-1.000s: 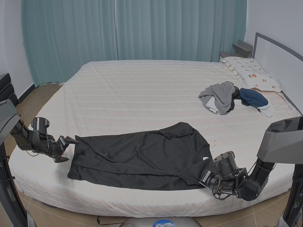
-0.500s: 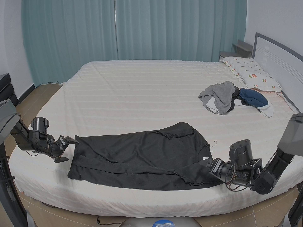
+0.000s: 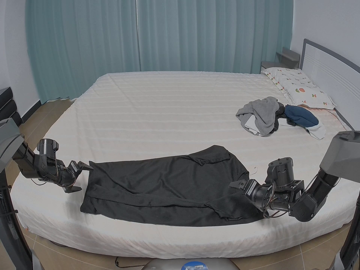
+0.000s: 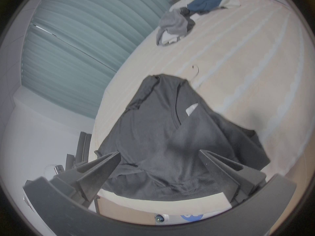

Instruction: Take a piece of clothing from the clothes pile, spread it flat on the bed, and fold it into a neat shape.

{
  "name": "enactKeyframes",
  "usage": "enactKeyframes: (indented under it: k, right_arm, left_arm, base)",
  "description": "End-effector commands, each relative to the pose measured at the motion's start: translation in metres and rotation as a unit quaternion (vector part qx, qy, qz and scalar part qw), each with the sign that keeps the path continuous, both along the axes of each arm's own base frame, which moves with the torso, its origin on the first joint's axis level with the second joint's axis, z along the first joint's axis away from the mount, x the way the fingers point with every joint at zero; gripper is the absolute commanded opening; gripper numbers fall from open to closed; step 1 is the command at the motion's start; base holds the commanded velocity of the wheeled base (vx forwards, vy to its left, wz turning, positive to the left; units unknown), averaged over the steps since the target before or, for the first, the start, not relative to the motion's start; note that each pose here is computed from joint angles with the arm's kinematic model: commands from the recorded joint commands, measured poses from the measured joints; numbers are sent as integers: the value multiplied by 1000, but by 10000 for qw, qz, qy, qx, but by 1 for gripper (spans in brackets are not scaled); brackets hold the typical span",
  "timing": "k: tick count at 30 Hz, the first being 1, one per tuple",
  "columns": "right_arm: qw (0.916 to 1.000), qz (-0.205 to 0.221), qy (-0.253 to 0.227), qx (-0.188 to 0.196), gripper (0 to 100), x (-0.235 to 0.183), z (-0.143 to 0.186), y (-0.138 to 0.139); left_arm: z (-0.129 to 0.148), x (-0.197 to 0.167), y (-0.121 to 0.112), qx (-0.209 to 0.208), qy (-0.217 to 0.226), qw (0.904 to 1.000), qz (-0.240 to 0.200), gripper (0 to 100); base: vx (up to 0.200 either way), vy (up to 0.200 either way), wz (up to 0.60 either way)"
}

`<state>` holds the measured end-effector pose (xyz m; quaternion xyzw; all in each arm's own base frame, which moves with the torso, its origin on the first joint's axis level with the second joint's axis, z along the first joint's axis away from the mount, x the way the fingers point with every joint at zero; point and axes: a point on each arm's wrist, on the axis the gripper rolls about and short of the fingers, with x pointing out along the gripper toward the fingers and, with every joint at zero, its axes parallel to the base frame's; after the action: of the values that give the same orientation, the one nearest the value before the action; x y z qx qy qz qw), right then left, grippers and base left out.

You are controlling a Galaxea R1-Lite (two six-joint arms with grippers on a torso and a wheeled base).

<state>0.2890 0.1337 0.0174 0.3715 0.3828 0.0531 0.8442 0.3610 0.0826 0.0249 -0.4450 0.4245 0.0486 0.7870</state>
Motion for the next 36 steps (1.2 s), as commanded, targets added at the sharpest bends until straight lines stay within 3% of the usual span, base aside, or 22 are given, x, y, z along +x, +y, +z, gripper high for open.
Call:
enactKeyframes:
  k: [1, 10, 15, 17, 23, 36]
  right_arm:
    - [9989, -93, 447, -56, 100, 2, -25, -13]
    - [9976, -195, 632, 182, 100, 0, -28, -35]
    - [9985, -285, 236, 395, 100, -5, -23, -41]
    - [9977, -369, 91, 559, 100, -8, -22, -43]
    - [9974, -417, 20, 594, 100, -9, -23, -47]
    - [9974, -410, 43, 587, 100, -9, -25, -46]
  left_arm:
    - [0, 1, 0, 2, -12, 10000, 4, 100]
    - [2, -4, 1, 21, 27, 10000, 22, 100]
    - [12, -20, -8, 25, -4, 9999, -144, 100]
    - [10, -27, -17, 136, 37, 9990, -419, 100]
    - [2, -28, -33, 322, 95, 9961, -822, 100]
    - [-6, -21, -40, 319, 153, 9951, -922, 100]
  base:
    - [0, 0, 0]
    - [0, 0, 0]
    - [0, 0, 0]
    - [0, 0, 0]
    - [0, 0, 0]
    - [0, 0, 0]
